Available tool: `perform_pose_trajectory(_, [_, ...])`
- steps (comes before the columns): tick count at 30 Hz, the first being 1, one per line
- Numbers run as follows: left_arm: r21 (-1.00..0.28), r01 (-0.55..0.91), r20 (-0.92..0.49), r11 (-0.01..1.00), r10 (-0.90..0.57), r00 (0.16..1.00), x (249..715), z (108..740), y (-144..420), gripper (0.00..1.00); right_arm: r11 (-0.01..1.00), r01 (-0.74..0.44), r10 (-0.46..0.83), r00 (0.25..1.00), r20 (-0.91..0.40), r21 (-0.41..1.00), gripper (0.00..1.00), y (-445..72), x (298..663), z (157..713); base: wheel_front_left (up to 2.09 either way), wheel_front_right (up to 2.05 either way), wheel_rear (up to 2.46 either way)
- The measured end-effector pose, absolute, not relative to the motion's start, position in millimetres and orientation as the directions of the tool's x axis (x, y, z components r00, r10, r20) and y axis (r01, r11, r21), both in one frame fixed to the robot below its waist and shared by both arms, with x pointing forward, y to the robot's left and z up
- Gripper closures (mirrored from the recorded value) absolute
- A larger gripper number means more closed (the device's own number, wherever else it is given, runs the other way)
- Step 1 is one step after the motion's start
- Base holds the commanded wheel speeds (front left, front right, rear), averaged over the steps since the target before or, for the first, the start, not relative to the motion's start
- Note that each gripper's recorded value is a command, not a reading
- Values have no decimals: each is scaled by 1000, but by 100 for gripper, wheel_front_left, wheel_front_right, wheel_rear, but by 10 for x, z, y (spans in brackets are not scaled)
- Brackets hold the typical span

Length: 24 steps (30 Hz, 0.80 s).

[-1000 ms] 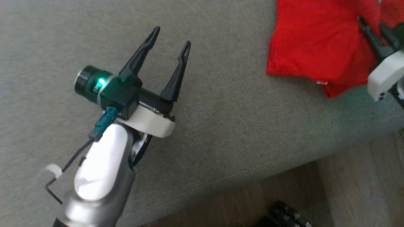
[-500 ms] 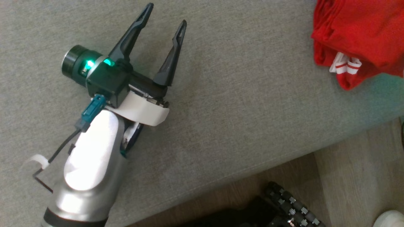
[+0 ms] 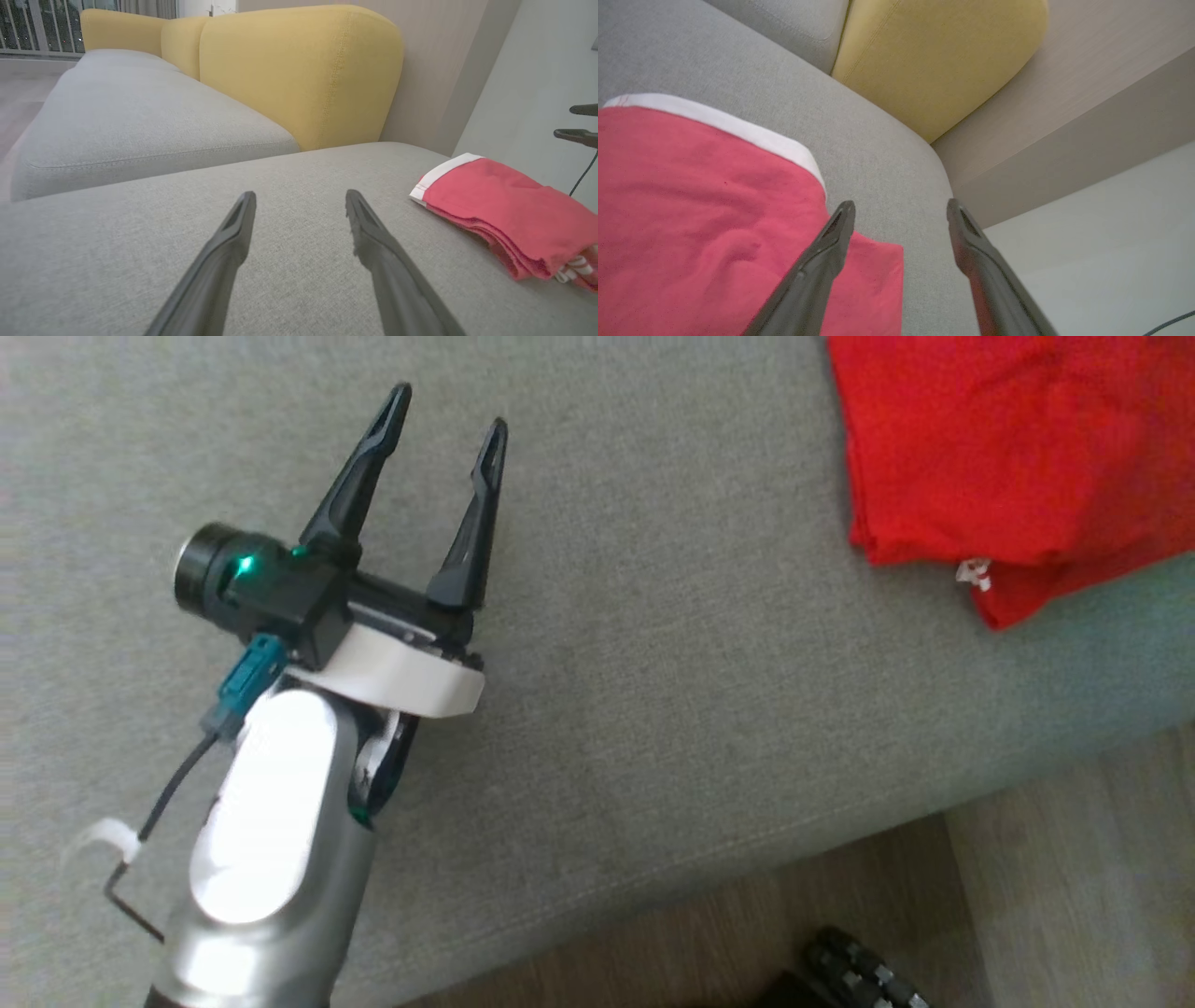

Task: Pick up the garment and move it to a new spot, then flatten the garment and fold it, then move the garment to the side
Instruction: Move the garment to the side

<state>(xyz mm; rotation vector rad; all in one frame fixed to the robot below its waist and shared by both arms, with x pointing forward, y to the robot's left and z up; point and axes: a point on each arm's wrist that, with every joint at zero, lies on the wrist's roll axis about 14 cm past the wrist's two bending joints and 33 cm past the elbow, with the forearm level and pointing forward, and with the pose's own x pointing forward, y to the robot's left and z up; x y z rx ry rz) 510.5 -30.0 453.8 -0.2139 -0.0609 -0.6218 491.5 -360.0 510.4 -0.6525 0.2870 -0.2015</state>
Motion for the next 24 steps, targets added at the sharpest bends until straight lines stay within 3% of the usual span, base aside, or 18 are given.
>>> perform_pose_trajectory(6, [-166,514,133,842,-497,857,4998,4775,-28,0,847,123,-214,969,-120,-517,0,-3241,4932,5393,0,0,0])
perform_pose_trajectory(14, [-161,367,143,916,-347,927,4769,5037,491,0,959,35,-19,998,58,-280,0,-2471,4839,5706,0,0,0])
perform_pose_trajectory(24, [-180,204,147,962,-179,973,4328,5232,1006,0,997,-63,68,980,186,-34,0,-1888,4469,5636,0,0,0])
